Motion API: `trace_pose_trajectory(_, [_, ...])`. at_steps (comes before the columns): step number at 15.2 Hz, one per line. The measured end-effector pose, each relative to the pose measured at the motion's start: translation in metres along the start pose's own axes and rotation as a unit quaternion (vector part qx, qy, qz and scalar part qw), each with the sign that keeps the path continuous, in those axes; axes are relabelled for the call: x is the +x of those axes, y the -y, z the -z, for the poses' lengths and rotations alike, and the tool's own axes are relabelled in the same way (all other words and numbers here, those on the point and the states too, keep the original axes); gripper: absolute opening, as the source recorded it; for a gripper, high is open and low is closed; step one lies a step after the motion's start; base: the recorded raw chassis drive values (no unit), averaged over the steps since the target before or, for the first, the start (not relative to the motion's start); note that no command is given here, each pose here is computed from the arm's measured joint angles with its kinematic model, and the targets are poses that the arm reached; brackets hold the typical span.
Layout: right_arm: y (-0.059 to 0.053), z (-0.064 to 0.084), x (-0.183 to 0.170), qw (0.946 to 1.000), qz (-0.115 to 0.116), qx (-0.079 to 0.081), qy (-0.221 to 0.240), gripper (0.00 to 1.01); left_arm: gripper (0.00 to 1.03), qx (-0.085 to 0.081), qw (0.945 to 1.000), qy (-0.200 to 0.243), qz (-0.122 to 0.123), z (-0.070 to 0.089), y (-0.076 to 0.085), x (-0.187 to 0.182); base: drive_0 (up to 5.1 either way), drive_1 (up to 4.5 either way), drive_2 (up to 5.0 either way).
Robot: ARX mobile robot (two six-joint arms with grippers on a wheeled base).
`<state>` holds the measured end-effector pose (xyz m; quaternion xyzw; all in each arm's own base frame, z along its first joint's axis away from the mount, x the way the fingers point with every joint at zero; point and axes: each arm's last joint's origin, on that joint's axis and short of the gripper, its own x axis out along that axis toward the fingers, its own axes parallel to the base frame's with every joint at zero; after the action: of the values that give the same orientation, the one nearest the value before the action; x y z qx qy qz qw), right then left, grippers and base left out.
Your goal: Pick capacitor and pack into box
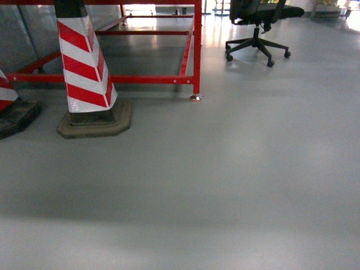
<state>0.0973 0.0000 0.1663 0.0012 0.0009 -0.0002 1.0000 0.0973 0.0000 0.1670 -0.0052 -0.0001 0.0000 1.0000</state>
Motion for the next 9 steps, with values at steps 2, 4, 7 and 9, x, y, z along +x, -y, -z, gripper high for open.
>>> trace_pose_trajectory(2, [0.0000, -0.0002, 0.0000, 1.0000, 0.000, 0.000, 0.001, 0.98, 0.44, 0.000, 1.0000, -0.001, 0.000, 0.0001, 0.0000, 0.0000, -5.0, 2.50, 2.5])
trace_pose_trajectory(4, [0.0000, -0.0005, 0.0000, 1.0000, 0.000, 0.000, 0.003, 0.98, 0.44, 0.000, 1.0000, 0.000, 0.000, -0.0001, 0.0000, 0.0000, -5.0, 2.50, 2.5])
trace_pose_trajectory(7, [0.0000, 0.0003, 0.0000, 1.0000, 0.000, 0.000, -0.002, 0.98, 0.44, 0.000, 1.0000, 0.000, 0.000, 0.0001, 0.0000, 0.0000, -5.0, 2.46, 2.5])
trace_pose_trajectory(9, [0.0000, -0.0003, 0.0000, 1.0000, 0.000, 0.000, 0.002, 0.98, 0.44, 0.000, 1.0000, 0.001, 0.000, -0.0001, 0.0000, 0.0000, -5.0, 2.41, 2.4])
